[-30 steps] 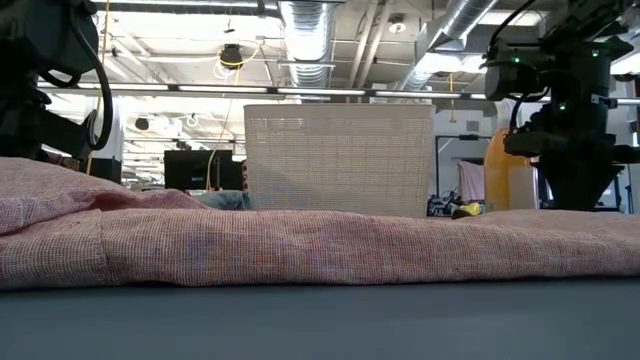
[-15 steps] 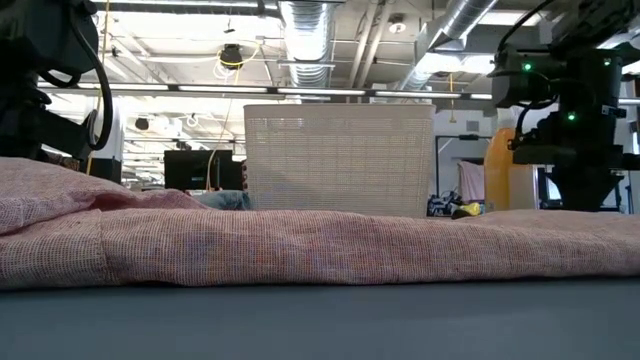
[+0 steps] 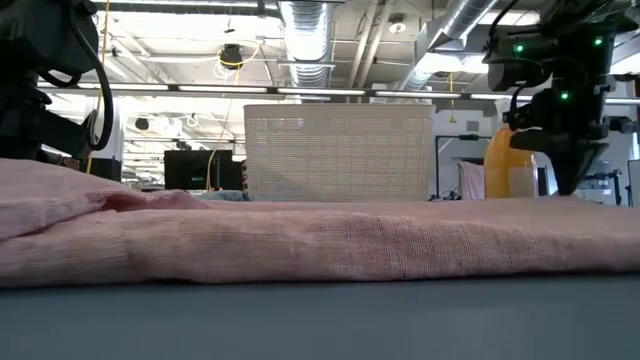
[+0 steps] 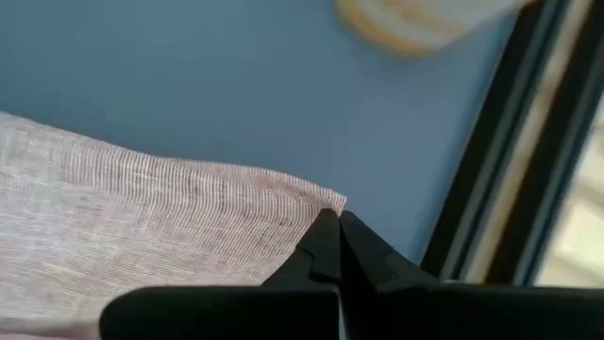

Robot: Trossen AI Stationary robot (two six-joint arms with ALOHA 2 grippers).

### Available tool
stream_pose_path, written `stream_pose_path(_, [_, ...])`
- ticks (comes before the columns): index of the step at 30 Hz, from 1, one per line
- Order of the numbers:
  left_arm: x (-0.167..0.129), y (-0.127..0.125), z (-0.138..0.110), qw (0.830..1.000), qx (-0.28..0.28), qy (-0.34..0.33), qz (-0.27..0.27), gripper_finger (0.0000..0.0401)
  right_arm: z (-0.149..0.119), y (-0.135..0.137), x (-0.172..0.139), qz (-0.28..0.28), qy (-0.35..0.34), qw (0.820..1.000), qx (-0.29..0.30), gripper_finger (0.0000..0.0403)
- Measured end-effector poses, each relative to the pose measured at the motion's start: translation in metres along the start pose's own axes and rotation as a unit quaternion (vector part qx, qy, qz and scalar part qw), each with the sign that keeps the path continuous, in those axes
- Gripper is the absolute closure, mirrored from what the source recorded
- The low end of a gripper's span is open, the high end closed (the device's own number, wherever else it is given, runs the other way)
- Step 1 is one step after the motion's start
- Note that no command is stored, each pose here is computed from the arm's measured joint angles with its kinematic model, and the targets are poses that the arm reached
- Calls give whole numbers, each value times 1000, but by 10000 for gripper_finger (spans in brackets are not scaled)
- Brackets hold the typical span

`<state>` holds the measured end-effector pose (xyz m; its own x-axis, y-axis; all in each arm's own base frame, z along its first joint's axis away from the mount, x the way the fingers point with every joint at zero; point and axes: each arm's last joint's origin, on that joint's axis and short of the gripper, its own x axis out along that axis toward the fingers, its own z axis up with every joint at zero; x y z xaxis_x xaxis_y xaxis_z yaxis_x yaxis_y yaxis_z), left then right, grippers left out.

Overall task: Fold Laundry from Bin
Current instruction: Fold the pink shirt

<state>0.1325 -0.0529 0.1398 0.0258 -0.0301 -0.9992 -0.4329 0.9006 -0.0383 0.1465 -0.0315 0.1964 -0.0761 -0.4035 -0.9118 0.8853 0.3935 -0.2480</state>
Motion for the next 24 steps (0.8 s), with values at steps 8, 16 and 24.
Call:
stream_pose_path(8, [0,0,0,1000,-3,0,0,289,0,0,0,9,16,1000,-12,334])
stream_pose_path(16, [0,0,0,1000,-6,1,0,289,-3,0,1,32,69,997,26,254])
stream_pose_path(24, [0,0,0,1000,-3,0,0,289,-7,14,13,84,26,993,72,222])
